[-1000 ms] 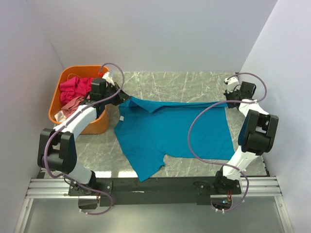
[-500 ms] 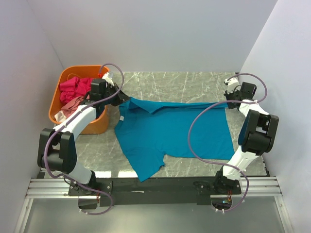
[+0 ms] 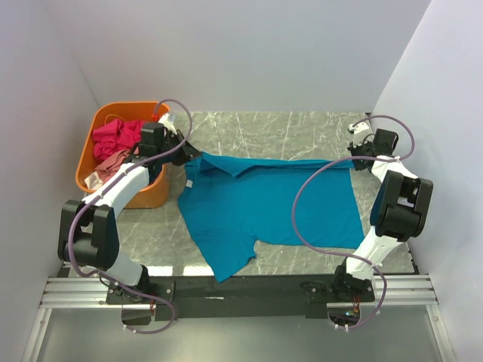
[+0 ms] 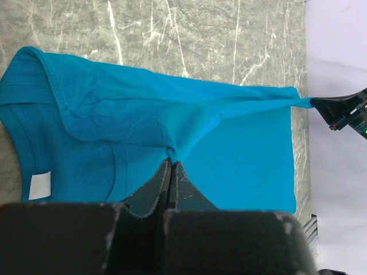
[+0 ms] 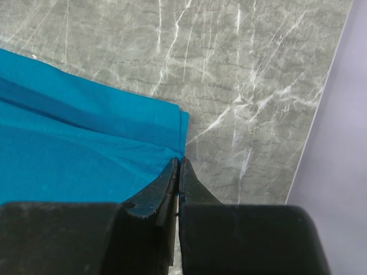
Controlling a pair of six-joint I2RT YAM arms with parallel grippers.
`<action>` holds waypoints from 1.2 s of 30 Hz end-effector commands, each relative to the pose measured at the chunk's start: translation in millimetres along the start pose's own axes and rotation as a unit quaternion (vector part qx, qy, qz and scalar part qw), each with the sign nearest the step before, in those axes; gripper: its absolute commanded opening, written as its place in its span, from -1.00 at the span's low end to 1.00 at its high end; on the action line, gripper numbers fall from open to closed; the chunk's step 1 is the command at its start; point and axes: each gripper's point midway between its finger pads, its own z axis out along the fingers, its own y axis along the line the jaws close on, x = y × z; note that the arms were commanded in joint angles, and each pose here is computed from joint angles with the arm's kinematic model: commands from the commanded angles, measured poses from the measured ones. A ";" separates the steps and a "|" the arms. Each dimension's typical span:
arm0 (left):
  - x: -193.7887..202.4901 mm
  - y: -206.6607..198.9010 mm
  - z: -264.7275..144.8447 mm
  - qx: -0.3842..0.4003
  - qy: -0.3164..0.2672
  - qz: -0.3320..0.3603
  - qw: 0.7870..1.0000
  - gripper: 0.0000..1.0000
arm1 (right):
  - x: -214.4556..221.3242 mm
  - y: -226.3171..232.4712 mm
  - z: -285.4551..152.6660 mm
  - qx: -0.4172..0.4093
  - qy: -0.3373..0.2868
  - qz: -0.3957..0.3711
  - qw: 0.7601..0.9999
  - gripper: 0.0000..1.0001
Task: Fold and stack the t-shirts
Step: Fold the tshirt
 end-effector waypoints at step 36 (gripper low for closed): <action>1.4 -1.5 -15.4 0.002 0.001 0.018 1.000 -0.99 | 10.9 0.1 -41.4 -0.053 -0.017 -0.037 0.998 0.04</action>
